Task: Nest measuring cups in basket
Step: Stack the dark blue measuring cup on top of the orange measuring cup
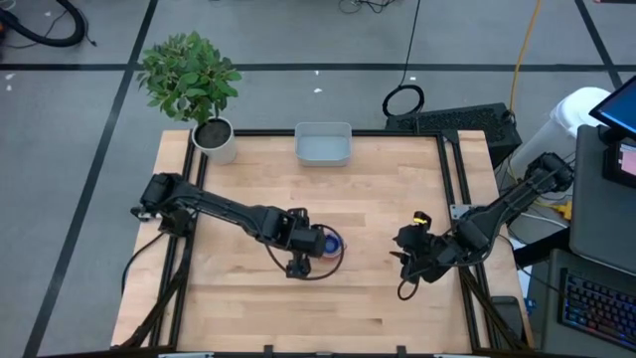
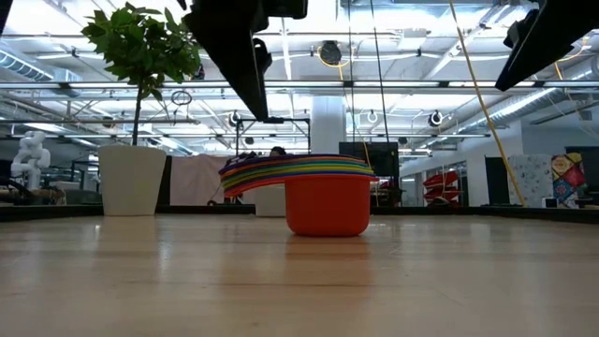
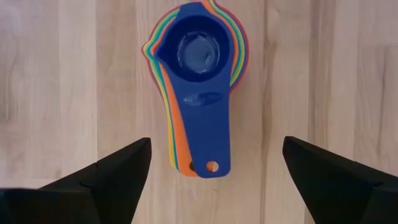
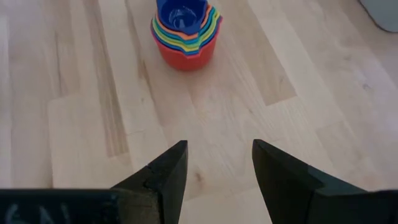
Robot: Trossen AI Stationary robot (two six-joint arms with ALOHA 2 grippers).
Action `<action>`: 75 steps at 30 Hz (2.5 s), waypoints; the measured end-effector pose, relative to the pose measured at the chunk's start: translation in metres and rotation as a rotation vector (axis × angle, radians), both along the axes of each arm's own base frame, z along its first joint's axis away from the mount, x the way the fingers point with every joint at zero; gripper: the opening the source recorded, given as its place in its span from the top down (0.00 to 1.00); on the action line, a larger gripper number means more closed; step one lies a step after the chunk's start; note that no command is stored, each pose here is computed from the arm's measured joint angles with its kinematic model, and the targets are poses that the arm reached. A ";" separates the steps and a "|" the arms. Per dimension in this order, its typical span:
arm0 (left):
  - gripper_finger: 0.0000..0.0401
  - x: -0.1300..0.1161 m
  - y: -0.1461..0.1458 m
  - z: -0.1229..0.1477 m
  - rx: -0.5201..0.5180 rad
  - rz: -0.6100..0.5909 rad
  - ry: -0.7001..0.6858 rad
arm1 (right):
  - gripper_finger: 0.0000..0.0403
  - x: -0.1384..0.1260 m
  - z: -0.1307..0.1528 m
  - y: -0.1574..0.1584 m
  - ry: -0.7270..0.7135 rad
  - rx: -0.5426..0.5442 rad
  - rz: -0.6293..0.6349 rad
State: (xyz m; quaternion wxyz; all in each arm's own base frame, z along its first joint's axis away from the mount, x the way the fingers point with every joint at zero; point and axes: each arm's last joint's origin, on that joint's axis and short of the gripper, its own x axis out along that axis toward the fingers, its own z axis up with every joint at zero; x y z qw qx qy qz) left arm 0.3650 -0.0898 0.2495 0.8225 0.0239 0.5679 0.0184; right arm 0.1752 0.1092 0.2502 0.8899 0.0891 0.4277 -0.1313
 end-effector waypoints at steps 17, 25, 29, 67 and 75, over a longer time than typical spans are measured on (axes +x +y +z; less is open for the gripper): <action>0.08 0.009 0.016 -0.011 -0.014 0.034 0.026 | 0.57 0.001 0.001 0.001 -0.009 0.002 0.012; 0.08 0.015 0.012 -0.028 -0.040 0.005 0.076 | 0.57 0.000 0.000 0.002 -0.007 0.000 0.017; 0.08 0.017 0.013 -0.035 -0.035 0.001 0.096 | 0.57 0.000 0.000 0.002 -0.007 0.000 0.016; 0.61 0.024 0.029 -0.056 -0.059 -0.014 0.170 | 0.57 -0.003 0.001 0.007 -0.012 0.020 0.026; 0.38 0.024 0.027 -0.055 -0.067 0.001 0.167 | 0.57 -0.003 0.001 0.008 -0.014 0.024 0.026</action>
